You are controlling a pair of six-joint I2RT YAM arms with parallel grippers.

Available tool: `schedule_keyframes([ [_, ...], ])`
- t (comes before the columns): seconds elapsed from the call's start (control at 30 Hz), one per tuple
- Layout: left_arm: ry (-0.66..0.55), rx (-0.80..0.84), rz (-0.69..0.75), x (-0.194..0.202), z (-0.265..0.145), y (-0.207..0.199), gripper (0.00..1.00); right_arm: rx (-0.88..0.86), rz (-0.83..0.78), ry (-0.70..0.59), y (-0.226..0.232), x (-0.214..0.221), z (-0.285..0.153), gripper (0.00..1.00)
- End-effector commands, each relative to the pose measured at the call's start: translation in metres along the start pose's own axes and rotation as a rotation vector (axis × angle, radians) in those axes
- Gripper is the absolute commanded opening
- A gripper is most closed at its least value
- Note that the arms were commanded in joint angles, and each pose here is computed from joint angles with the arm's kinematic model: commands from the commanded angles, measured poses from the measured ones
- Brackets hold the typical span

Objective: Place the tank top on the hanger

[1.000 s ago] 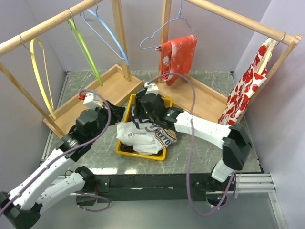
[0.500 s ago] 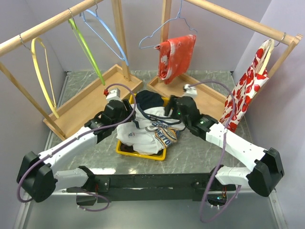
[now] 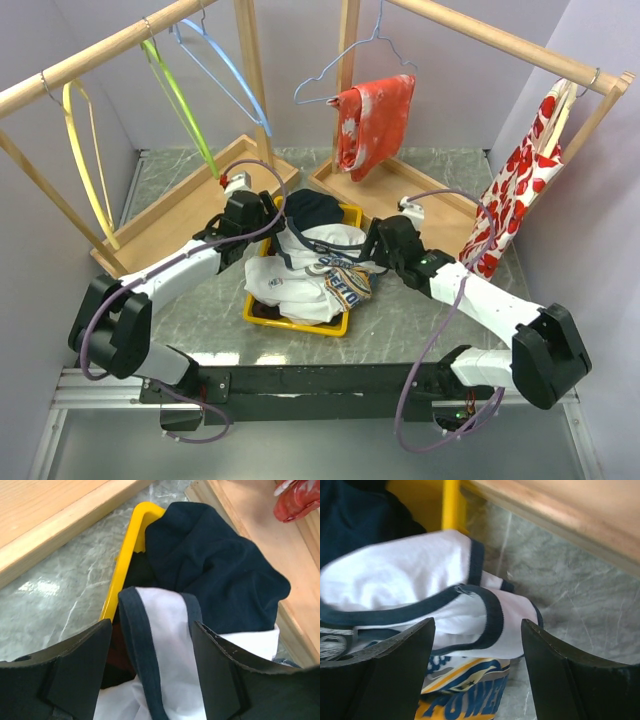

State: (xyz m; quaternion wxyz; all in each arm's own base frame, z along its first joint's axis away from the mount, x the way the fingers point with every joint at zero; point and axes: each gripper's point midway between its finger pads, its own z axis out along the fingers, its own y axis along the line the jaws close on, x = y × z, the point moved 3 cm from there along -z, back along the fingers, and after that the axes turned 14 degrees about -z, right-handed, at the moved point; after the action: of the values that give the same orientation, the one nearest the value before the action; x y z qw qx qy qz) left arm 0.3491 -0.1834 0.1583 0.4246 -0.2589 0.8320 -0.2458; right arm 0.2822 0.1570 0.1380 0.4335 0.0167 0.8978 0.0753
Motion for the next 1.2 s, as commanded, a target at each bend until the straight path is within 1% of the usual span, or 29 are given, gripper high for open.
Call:
schedule_keyframes([
  [0.0, -0.021, 0.130, -0.027, -0.016, 0.003, -0.033, 0.70, -0.002, 0.049, 0.007, 0.001, 0.008, 0.013, 0.77],
  [0.13, 0.011, 0.139, -0.031, -0.008, 0.010, -0.031, 0.65, 0.002, 0.066, 0.025, 0.001, 0.017, 0.022, 0.76],
  [0.2, 0.025, 0.160, -0.042, -0.004, 0.011, -0.033, 0.62, 0.007, 0.072, 0.022, 0.001, 0.017, 0.024, 0.74],
  [0.23, 0.035, 0.162, -0.043, -0.001, 0.012, -0.032, 0.55, 0.008, 0.072, 0.021, 0.002, 0.017, 0.025, 0.71],
  [0.27, 0.048, 0.174, -0.045, 0.001, 0.012, -0.033, 0.50, 0.008, 0.080, 0.017, 0.002, 0.016, 0.025, 0.63],
  [0.3, 0.049, 0.180, -0.047, 0.001, 0.013, -0.034, 0.44, 0.005, 0.081, 0.017, 0.003, 0.015, 0.025, 0.57],
  [0.33, 0.055, 0.183, -0.048, 0.003, 0.013, -0.034, 0.30, 0.004, 0.083, 0.009, 0.003, 0.012, 0.024, 0.48],
  [0.37, 0.056, 0.190, -0.049, 0.002, 0.012, -0.036, 0.21, 0.005, 0.085, 0.009, 0.003, 0.012, 0.024, 0.30],
  [0.4, 0.060, 0.195, -0.047, 0.002, 0.011, -0.037, 0.13, 0.005, 0.087, 0.002, 0.003, 0.009, 0.023, 0.18],
  [0.43, 0.059, 0.196, -0.047, 0.000, 0.009, -0.039, 0.02, 0.007, 0.090, -0.011, 0.003, 0.004, 0.020, 0.09],
  [0.47, 0.046, 0.216, -0.041, -0.005, 0.002, -0.044, 0.01, 0.011, 0.084, -0.011, 0.003, 0.003, 0.018, 0.00],
  [0.53, 0.037, 0.236, -0.039, -0.011, -0.009, -0.049, 0.01, 0.006, 0.089, -0.049, 0.005, -0.012, 0.010, 0.00],
  [0.6, 0.005, 0.301, -0.031, -0.026, -0.033, -0.064, 0.01, 0.006, 0.079, -0.068, 0.005, -0.023, 0.001, 0.00],
  [0.63, -0.004, 0.338, -0.027, -0.033, -0.044, -0.073, 0.01, -0.019, 0.090, -0.115, 0.011, -0.041, -0.012, 0.00],
  [0.67, -0.027, 0.395, -0.018, -0.043, -0.064, -0.084, 0.01, -0.033, 0.081, -0.135, 0.014, -0.049, -0.021, 0.00],
  [0.7, -0.044, 0.435, -0.013, -0.050, -0.076, -0.093, 0.01, -0.059, 0.073, -0.161, 0.021, -0.058, -0.030, 0.00],
  [0.73, -0.054, 0.491, -0.009, -0.058, -0.092, -0.105, 0.01, -0.091, 0.074, -0.216, 0.029, -0.082, -0.049, 0.00],
  [0.8, -0.087, 0.601, 0.008, -0.074, -0.128, -0.126, 0.01, -0.106, 0.074, -0.271, 0.035, -0.107, -0.070, 0.00],
  [0.83, -0.103, 0.666, 0.015, -0.084, -0.148, -0.141, 0.01, -0.140, 0.071, -0.332, 0.044, -0.132, -0.093, 0.00],
  [0.9, -0.097, 0.789, 0.048, -0.093, -0.181, -0.163, 0.01, -0.140, 0.075, -0.399, 0.045, -0.159, -0.116, 0.00],
  [0.93, -0.126, 0.856, 0.057, -0.107, -0.206, -0.180, 0.01, -0.157, 0.077, -0.463, 0.046, -0.186, -0.140, 0.00],
  [1.0, -0.139, 0.929, 0.081, -0.119, -0.232, -0.198, 0.01, -0.149, 0.081, -0.538, 0.044, -0.215, -0.165, 0.00],
  [1.03, -0.187, 0.993, 0.082, -0.137, -0.260, -0.215, 0.01, -0.152, 0.082, -0.601, 0.043, -0.241, -0.190, 0.00],
  [1.1, -0.207, 1.042, 0.100, -0.150, -0.279, -0.231, 0.01, -0.155, 0.084, -0.663, 0.042, -0.266, -0.216, 0.00],
  [1.13, -0.241, 1.097, 0.105, -0.164, -0.304, -0.244, 0.01, -0.159, 0.089, -0.716, 0.041, -0.288, -0.239, 0.00],
  [1.17, -0.237, 1.112, 0.105, -0.167, -0.306, -0.251, 0.01, -0.160, 0.093, -0.745, 0.040, -0.298, -0.251, 0.00],
])
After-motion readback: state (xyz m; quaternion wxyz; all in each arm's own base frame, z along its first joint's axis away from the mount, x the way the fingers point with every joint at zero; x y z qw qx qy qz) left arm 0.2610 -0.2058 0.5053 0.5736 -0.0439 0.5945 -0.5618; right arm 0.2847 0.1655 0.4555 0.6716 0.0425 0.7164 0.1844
